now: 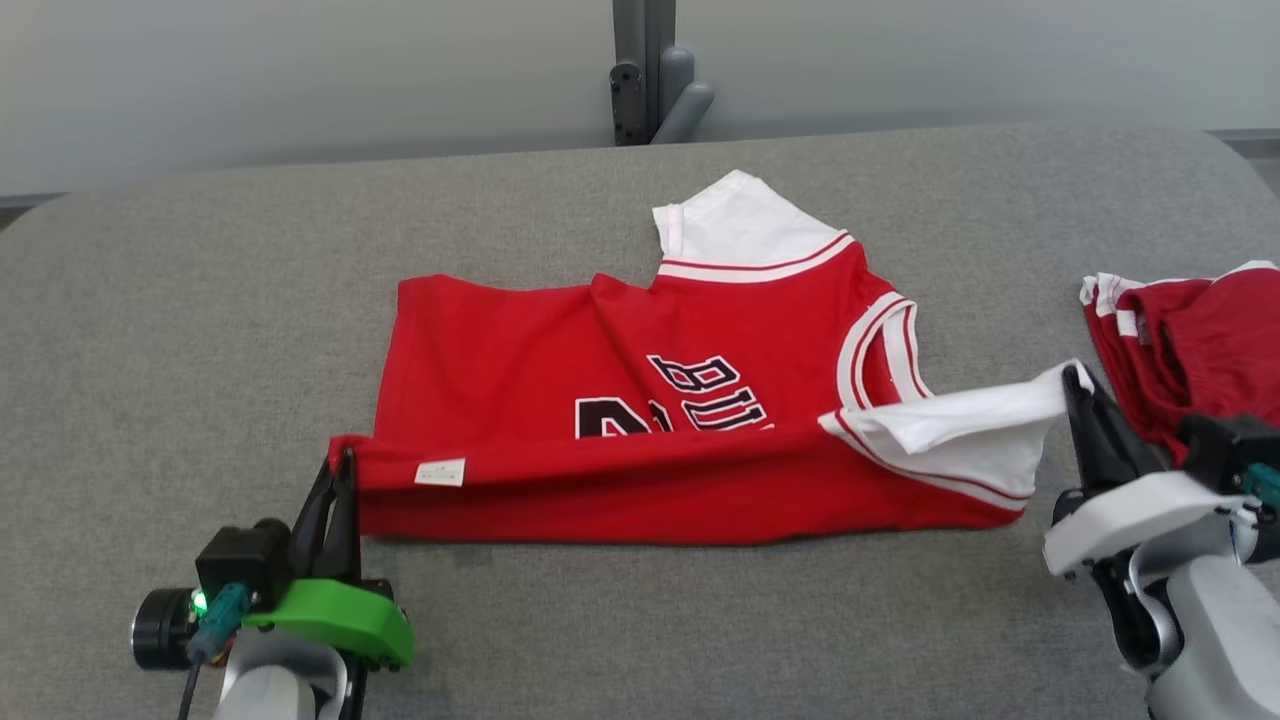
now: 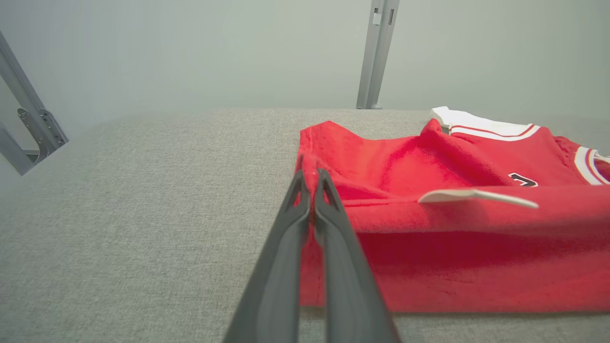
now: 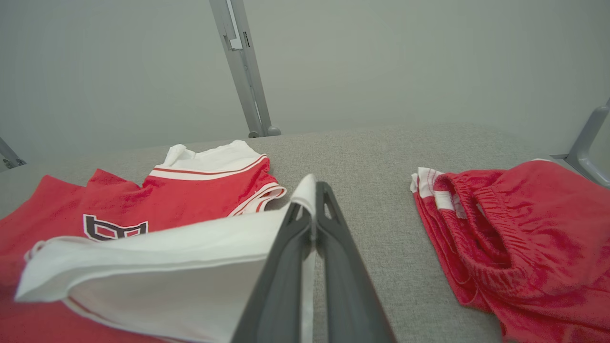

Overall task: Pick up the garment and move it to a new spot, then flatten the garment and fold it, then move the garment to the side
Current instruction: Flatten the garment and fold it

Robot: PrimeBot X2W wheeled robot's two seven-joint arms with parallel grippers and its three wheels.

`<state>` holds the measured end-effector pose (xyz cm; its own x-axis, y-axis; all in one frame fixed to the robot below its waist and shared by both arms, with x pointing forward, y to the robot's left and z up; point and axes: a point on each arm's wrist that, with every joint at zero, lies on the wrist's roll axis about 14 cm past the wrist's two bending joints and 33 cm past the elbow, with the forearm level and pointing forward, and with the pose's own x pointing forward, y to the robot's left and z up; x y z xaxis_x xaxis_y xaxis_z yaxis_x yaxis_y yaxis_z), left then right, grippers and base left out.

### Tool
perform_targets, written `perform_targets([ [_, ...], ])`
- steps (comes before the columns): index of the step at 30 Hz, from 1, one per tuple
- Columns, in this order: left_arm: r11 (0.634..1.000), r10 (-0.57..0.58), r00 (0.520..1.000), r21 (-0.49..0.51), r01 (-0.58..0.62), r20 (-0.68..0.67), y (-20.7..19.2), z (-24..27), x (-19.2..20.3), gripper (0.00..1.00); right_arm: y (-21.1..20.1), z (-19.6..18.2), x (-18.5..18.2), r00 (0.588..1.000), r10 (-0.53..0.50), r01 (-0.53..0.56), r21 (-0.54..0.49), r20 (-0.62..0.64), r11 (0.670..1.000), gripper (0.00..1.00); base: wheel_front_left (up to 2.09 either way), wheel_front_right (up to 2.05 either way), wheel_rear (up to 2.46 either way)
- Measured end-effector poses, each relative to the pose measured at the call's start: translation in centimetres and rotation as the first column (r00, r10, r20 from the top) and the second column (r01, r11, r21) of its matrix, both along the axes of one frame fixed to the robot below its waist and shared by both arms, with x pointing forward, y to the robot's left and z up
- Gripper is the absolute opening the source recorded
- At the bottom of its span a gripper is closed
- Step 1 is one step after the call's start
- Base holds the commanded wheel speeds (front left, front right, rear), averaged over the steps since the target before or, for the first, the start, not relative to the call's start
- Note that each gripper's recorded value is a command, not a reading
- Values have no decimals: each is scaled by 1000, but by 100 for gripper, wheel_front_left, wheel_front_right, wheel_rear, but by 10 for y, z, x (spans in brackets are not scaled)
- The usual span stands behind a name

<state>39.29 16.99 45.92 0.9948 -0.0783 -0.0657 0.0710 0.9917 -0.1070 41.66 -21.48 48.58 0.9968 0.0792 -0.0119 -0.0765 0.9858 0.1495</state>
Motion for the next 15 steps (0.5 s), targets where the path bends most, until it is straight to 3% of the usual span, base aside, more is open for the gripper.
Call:
perform_targets([
  [7, 999, -28, 999, 22, 28, -36, -7, -11, 39, 0, 3, 0, 54, 1000, 21, -22, -54, -6, 998, 0, 0, 0, 0],
  [15, 999, -31, 995, 35, 34, -98, -6, -34, 61, 0, 10, -28, 85, 996, 41, -47, -85, -77, 995, 0, 0, 0, 0],
])
